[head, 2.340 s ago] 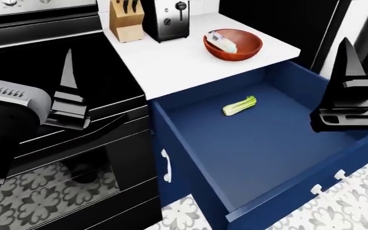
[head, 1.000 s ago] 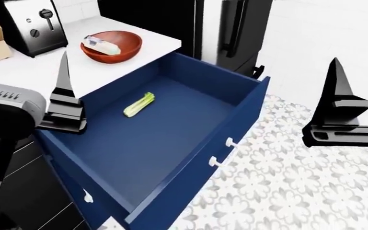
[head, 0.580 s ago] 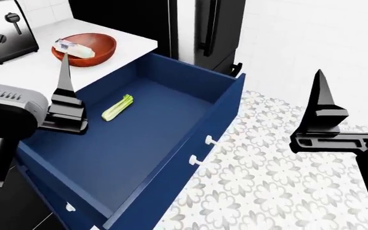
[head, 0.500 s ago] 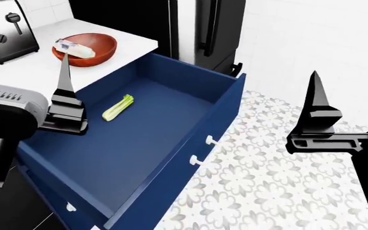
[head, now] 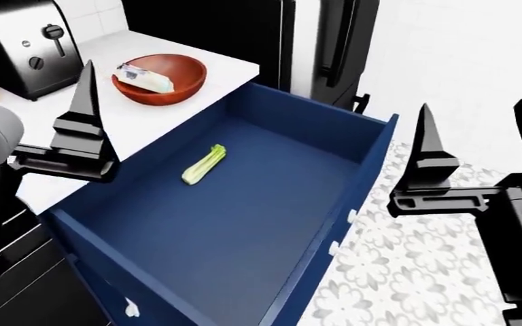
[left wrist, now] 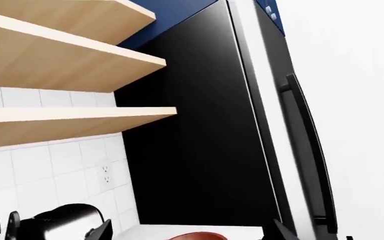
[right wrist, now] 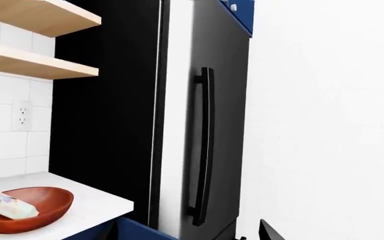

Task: Place the bar in the bowl and close the drawer.

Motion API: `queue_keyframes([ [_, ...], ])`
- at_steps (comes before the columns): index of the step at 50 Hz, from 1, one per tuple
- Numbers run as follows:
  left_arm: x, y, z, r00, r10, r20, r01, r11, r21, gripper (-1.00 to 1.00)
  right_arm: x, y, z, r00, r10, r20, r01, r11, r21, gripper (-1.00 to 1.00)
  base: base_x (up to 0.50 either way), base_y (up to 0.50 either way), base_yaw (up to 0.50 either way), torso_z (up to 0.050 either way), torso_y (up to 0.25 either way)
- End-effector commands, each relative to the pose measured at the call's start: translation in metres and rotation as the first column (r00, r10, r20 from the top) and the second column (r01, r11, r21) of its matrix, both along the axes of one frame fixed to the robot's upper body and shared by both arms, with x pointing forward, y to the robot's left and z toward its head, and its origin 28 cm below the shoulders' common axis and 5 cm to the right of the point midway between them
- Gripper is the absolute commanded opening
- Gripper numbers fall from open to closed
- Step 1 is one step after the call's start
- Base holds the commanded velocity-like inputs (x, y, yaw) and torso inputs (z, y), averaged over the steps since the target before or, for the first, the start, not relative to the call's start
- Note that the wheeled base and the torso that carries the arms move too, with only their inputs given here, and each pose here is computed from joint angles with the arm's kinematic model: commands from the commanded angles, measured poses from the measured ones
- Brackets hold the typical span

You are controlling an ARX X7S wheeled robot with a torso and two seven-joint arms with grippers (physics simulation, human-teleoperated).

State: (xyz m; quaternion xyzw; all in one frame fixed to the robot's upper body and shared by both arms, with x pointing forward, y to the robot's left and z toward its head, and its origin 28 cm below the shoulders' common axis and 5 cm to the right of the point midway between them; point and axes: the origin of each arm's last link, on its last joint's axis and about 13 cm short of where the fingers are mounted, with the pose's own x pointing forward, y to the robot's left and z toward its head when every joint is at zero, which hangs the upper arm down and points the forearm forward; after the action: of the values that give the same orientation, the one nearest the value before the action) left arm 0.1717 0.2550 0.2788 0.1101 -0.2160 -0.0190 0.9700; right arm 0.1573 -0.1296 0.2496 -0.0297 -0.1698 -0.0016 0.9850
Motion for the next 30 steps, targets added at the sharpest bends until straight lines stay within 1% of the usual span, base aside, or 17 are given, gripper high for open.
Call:
queue_keyframes([
  [1, -0.0002, 0.0004, 0.0049, 1.0, -0.023, 0.008, 0.023, 0.999, -0.032, 1.0, 0.0024, -0.0003, -0.0019, 1.0, -0.003, 0.0, 0.003, 1.0, 0.002, 1.0, 0.0, 0.0, 0.0, 0.0, 0.0],
  [12, -0.0014, -0.0008, 0.007, 1.0, -0.023, 0.016, 0.024, 0.999, -0.031, 1.0, 0.0009, -0.0001, -0.0004, 1.0, 0.001, 0.011, -0.001, 1.0, -0.002, 1.0, 0.02, 0.01, 0.0, 0.0, 0.0],
  [30, -0.0011, -0.0013, 0.0048, 1.0, -0.024, 0.013, 0.024, 0.999, -0.029, 1.0, 0.0006, 0.0, -0.0038, 1.0, 0.006, 0.009, -0.006, 1.0, 0.002, 1.0, 0.12, 0.08, 0.0, 0.0, 0.0],
])
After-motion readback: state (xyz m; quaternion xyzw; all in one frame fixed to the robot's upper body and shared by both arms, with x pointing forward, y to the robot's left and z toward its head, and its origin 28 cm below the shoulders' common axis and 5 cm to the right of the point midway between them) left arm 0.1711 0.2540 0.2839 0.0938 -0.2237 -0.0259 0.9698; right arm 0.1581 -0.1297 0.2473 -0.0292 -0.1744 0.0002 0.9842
